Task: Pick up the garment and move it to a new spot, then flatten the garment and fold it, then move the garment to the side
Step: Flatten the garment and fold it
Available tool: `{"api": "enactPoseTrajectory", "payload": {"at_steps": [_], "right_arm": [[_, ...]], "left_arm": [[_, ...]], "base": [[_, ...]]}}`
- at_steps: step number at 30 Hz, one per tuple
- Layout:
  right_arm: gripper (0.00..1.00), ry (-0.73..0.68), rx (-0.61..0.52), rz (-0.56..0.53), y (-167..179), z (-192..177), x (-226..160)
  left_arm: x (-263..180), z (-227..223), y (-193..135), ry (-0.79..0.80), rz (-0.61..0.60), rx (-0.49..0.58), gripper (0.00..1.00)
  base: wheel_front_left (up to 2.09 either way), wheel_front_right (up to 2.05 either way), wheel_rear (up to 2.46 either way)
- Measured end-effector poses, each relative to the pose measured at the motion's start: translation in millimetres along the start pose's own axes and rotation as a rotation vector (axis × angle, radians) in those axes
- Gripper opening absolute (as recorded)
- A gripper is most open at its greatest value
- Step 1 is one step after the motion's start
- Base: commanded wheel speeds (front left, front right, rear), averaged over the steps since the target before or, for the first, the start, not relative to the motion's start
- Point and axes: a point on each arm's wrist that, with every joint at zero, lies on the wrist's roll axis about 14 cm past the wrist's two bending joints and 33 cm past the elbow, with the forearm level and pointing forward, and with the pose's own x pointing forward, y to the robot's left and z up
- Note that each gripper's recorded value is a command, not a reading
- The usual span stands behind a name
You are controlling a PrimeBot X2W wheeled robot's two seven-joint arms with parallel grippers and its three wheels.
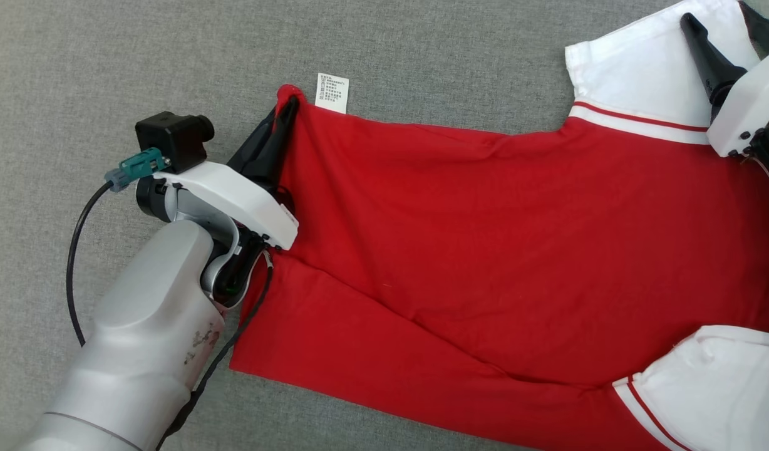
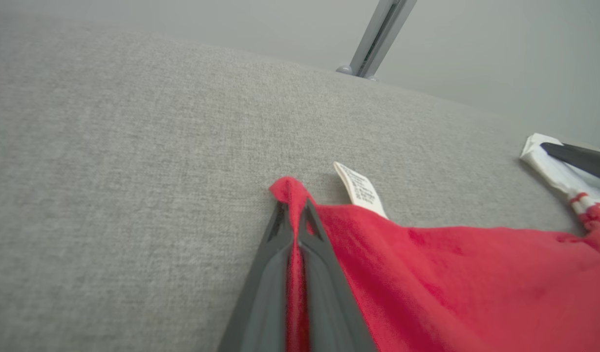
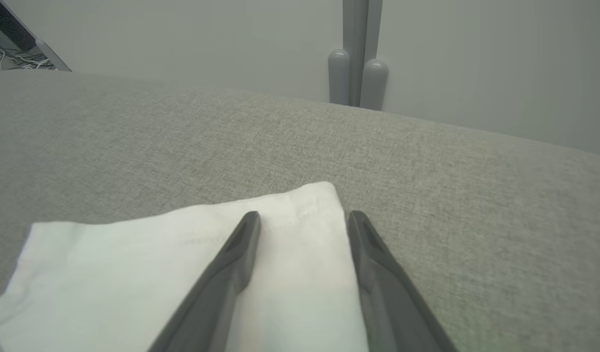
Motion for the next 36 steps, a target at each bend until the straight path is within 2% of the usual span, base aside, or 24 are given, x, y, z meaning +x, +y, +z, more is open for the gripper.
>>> {"api": "enactPoseTrajectory", "payload": {"at_steps": [1, 4, 10, 17, 22, 27, 36], "right_arm": [[0.0, 0.01, 0.003, 0.002, -1, 0, -1], [0.0, -0.017, -0.009, 0.001, -4, 7, -8], [0.0, -0.24, -0.054, -0.012, -12, 58, -37], [0.0, -0.353, -0.057, -0.021, -13, 64, -84], [0.0, -0.365, 0.009, 0.001, 8, 35, -120], [0.0, -0.32, 0.131, 0.009, 35, -15, -158], [0.0, -0.276, 0.338, -0.08, 50, -72, -216]], "left_arm": [[0, 0, 1, -0.001, 0.0, 0.002, 0.0], [-2, 4, 4, -0.011, 0.004, 0.006, 0.0], [-4, 22, 9, -0.057, 0.005, 0.025, 0.0], [-4, 40, 3, -0.111, -0.018, 0.036, 0.0], [-18, 33, 0, -0.119, -0.013, -0.008, 0.0], [-41, 18, -2, -0.112, 0.003, -0.071, 0.0], [-73, 14, 1, -0.11, 0.027, -0.063, 0.0]], "base": [[0.0, 0.0, 0.0], [0.0, 0.0, 0.0], [0.0, 0.0, 0.0], [0.0, 0.0, 0.0], [0.0, 0.0, 0.0], [0.0, 0.0, 0.0], [0.0, 0.0, 0.0]]}}
